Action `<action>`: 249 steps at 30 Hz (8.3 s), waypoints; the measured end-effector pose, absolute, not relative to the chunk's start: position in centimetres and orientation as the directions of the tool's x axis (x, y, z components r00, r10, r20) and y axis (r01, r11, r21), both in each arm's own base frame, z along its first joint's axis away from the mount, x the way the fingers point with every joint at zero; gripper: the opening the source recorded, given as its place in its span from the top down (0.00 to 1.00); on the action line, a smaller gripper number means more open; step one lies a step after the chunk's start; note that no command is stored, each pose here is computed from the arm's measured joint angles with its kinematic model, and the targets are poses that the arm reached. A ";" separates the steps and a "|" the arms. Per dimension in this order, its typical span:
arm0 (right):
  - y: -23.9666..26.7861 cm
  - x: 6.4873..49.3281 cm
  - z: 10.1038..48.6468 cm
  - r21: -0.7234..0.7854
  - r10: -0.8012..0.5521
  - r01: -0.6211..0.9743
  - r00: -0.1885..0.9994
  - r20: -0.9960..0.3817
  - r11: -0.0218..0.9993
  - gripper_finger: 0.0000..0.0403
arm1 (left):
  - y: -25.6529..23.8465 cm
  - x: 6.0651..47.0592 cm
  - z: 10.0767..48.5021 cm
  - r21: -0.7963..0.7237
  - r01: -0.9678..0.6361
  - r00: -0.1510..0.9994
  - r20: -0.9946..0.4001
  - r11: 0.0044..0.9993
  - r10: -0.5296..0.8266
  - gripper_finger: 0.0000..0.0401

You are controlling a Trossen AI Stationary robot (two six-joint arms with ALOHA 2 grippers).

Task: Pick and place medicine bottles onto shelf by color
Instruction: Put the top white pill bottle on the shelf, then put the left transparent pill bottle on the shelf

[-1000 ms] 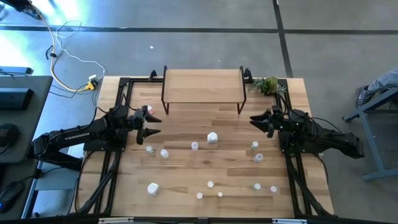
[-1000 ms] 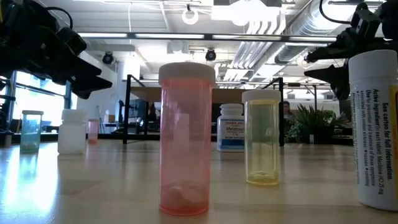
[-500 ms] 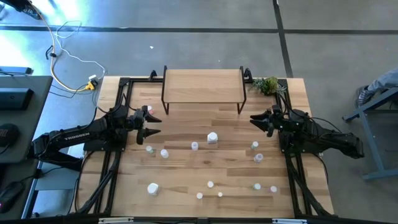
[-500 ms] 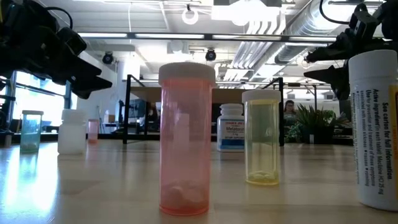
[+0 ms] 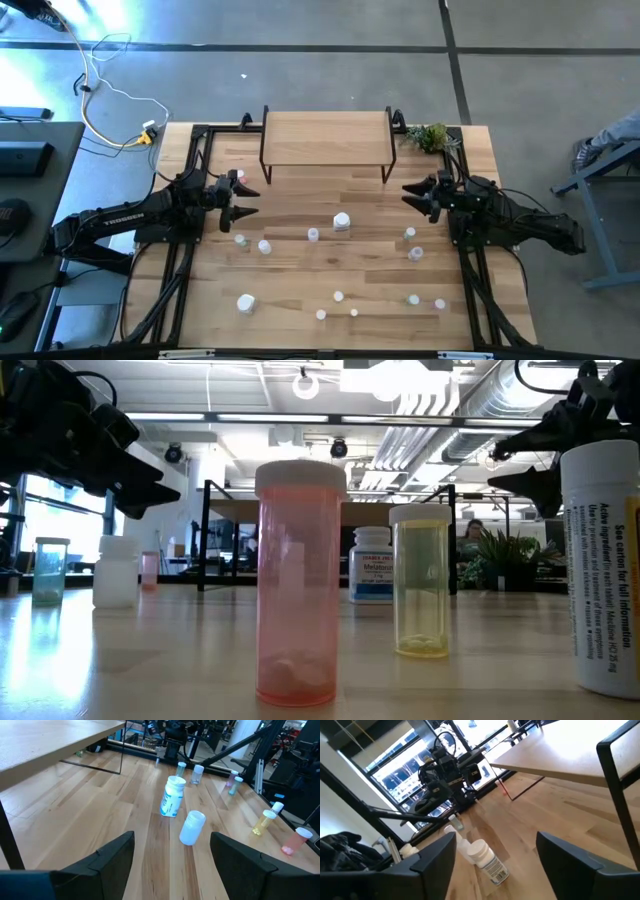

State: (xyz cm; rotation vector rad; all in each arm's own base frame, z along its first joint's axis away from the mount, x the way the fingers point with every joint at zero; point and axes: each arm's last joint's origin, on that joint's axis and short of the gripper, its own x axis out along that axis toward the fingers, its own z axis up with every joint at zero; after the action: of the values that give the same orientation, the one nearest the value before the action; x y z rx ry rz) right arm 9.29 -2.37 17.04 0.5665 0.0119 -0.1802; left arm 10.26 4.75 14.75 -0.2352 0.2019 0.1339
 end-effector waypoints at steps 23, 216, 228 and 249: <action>-2.5 8.4 25.9 0.264 -0.305 0.296 0.952 -0.007 0.918 0.29 | 4.8 10.3 14.8 -0.217 -0.155 0.971 -0.213 0.964 0.108 0.37; -20.0 24.8 43.9 0.071 -0.474 0.691 0.563 -0.677 0.719 0.40 | 2.3 11.8 20.4 -0.266 0.027 0.978 -0.194 0.964 -0.081 0.34; -20.0 24.7 43.8 0.088 -0.471 0.701 0.562 -0.680 0.708 0.40 | 0.9 13.9 20.1 -0.188 0.074 0.927 -0.350 0.979 -0.138 0.34; -20.0 24.7 43.8 0.089 -0.471 0.701 0.563 -0.679 0.708 0.40 | -1.9 16.2 16.4 -0.106 0.118 0.785 -0.599 0.987 -0.158 0.34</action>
State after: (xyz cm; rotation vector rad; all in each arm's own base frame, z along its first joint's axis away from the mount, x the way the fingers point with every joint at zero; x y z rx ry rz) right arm 24.75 -19.99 43.84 0.3716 0.6762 -0.7088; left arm 16.20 -1.89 16.37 -0.0639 0.6514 -0.1493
